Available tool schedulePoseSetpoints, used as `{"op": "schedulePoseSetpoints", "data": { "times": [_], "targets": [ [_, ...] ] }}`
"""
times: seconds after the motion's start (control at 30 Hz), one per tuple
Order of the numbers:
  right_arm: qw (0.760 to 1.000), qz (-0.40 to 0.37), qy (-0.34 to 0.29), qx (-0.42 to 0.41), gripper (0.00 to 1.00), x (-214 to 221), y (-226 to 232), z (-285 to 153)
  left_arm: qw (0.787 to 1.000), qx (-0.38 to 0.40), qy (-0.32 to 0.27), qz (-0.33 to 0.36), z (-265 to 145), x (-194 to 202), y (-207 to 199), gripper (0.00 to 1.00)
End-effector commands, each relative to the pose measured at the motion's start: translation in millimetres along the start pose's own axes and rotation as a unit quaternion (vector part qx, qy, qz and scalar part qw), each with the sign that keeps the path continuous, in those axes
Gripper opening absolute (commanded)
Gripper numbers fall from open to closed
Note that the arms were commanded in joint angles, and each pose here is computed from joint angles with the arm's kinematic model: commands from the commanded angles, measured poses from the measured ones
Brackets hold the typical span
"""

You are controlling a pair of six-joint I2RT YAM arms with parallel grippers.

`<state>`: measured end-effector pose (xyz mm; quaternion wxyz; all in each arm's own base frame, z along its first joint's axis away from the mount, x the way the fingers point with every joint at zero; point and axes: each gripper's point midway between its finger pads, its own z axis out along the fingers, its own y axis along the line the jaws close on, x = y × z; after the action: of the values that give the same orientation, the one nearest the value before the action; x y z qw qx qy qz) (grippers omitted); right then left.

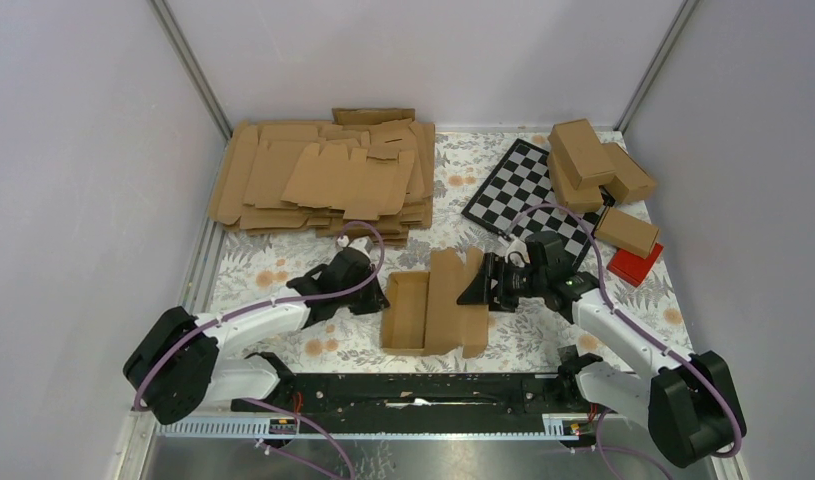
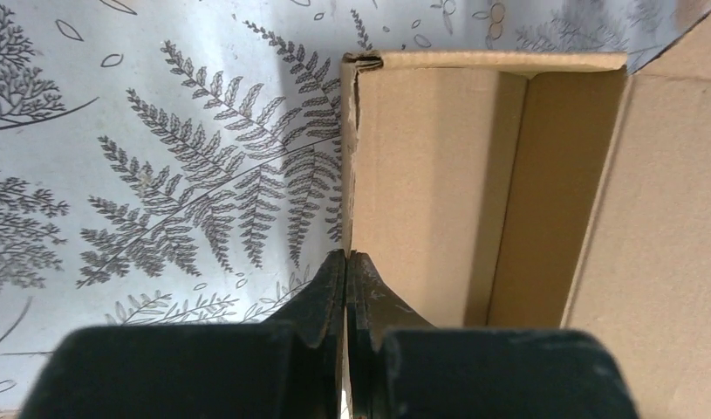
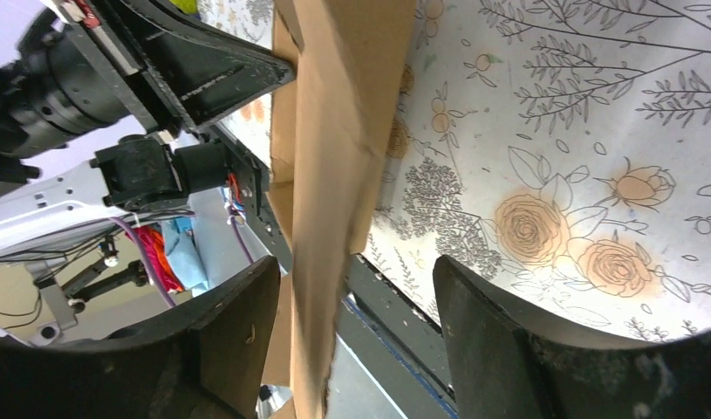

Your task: Fold the paper box

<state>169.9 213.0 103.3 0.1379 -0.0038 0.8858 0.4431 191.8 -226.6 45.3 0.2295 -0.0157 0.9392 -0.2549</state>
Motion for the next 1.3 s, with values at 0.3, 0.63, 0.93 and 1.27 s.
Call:
{"op": "schedulePoseSetpoints", "data": {
  "times": [0.3, 0.63, 0.93, 1.27],
  "targets": [
    [0.999, -0.032, -0.025, 0.021, 0.74, -28.7, 9.1, -0.8, 0.988, 0.048, -0.089, -0.117, 4.3, -20.2, -39.3, 0.00],
    [0.995, -0.074, -0.018, 0.067, 0.62, -39.4, -0.6, -3.6, 0.985, 0.082, -0.084, -0.123, 12.8, -17.9, -59.2, 0.00],
    [0.986, -0.117, -0.015, 0.121, 0.39, -55.9, 2.3, -21.7, 0.989, 0.105, -0.072, -0.072, 10.1, -21.5, -76.5, 0.40],
    [0.983, -0.128, -0.007, 0.133, 0.10, -63.6, 10.3, -29.2, 0.972, 0.165, -0.134, 0.104, -23.5, -85.6, -115.1, 0.91]
  ]
}}
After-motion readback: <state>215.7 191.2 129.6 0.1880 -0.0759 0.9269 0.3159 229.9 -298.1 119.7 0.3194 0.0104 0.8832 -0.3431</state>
